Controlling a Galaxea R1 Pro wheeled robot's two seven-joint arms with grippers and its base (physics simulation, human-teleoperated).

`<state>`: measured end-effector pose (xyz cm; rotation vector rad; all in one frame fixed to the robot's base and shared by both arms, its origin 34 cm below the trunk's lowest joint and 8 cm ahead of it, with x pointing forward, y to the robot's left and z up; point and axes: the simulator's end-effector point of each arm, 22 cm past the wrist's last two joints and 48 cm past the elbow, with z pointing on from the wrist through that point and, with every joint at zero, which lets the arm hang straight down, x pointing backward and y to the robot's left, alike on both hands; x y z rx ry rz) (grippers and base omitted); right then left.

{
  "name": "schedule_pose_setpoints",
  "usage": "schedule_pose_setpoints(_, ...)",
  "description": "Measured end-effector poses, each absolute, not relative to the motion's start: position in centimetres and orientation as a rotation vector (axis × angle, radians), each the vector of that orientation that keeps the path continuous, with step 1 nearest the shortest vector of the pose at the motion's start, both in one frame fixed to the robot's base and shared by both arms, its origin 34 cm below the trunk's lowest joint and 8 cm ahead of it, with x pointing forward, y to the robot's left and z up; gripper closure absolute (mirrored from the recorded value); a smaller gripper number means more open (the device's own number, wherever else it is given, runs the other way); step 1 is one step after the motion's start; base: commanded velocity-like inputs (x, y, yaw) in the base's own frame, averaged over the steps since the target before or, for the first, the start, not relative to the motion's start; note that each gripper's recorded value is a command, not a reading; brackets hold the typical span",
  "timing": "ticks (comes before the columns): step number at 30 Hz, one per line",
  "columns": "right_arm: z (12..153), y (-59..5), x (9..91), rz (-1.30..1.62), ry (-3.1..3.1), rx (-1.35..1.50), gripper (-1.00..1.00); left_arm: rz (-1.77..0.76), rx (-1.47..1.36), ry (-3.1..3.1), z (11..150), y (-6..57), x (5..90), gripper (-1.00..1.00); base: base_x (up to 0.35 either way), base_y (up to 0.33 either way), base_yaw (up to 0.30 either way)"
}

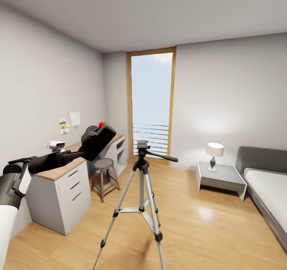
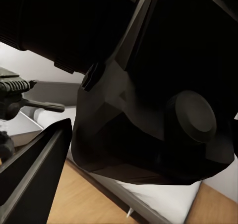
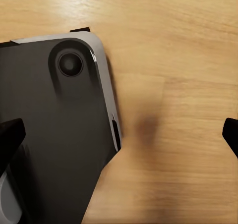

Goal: Attach the digital camera to the camera tripod in the bedroom.

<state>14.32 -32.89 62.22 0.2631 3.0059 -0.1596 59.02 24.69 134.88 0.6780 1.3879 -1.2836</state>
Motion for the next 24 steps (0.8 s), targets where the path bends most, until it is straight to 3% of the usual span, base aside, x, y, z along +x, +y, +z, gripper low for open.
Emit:
schedule_pose_setpoints(6,62.22,-32.9,14.32,-0.16,3.006,0.262,-1.0,-1.284,0.678,1.388,134.87,24.69,59.03,1.0,0.0,0.169,0.0)
schedule_pose_setpoints(24,62.22,-32.9,14.31,-0.16,3.006,0.263,-1.0,-1.281,0.679,1.385,134.91,24.73,59.02,1.0,0.0,0.012,0.0)
